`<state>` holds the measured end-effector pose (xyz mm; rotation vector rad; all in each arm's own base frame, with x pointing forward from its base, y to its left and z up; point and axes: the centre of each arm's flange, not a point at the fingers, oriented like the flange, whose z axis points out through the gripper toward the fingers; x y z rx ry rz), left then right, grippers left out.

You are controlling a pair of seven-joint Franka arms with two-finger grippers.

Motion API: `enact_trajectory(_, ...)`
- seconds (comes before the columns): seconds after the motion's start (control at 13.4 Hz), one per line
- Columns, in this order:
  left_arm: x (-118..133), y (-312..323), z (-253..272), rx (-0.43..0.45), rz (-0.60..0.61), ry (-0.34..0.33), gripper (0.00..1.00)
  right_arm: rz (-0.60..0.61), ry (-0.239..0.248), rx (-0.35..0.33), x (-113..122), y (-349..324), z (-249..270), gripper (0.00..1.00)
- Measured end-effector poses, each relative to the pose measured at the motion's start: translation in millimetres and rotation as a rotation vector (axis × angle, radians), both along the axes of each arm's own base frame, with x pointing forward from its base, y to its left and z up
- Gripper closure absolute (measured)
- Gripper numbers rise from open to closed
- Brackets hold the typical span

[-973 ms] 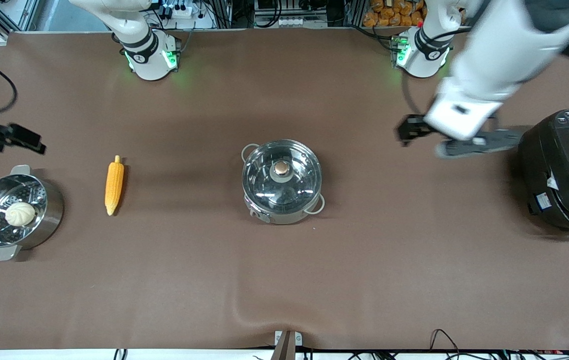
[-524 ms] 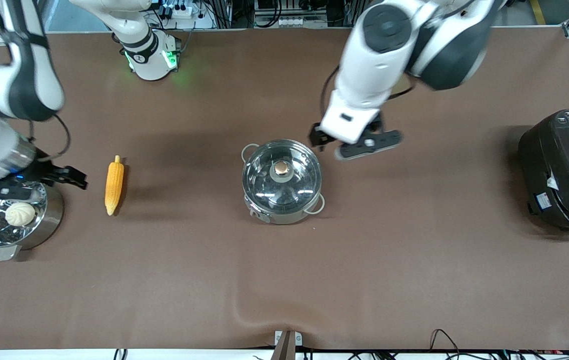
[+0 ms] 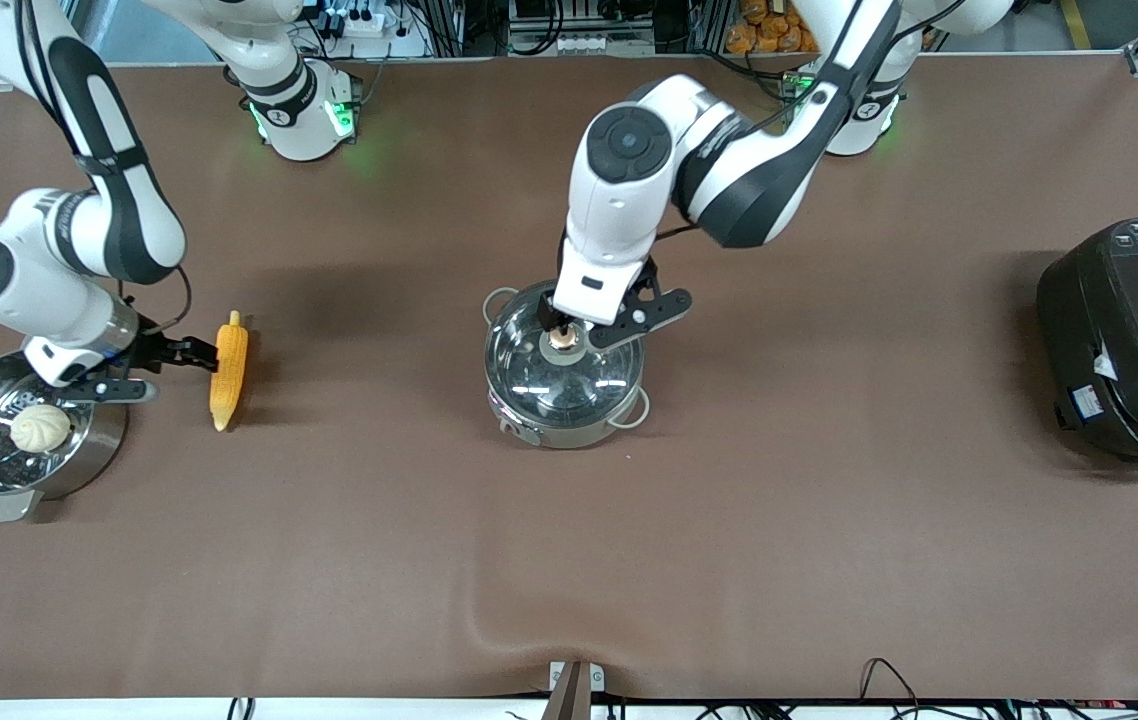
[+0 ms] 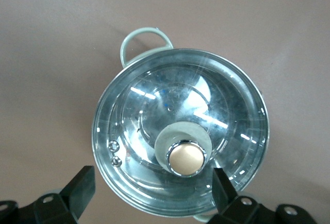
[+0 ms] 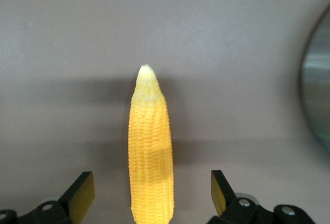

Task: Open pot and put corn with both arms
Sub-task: 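Reach the left gripper to the lid knob while the right gripper reaches the corn, then grasp the lid knob with the left gripper while the right gripper grasps the corn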

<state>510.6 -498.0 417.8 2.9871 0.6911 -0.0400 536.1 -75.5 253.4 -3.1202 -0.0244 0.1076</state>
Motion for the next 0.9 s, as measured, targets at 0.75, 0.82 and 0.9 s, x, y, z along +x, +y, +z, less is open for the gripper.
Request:
enact_trajectory(0.75,-1.4,-31.9,-58.4,0.001,-0.013,-0.061,0.0,0.033,0.049,0.008,-13.2,18.1,-68.0,0.23)
enact_trajectory(0.82,-0.5,-31.9,-63.3,0.004,-0.012,-0.06,0.0,0.027,0.05,0.007,-13.9,15.7,-68.4,0.33)
enact_trajectory(0.9,0.0,-32.1,-66.6,0.006,-0.012,-0.06,0.0,0.016,0.054,0.007,-15.3,9.7,-69.6,0.44)
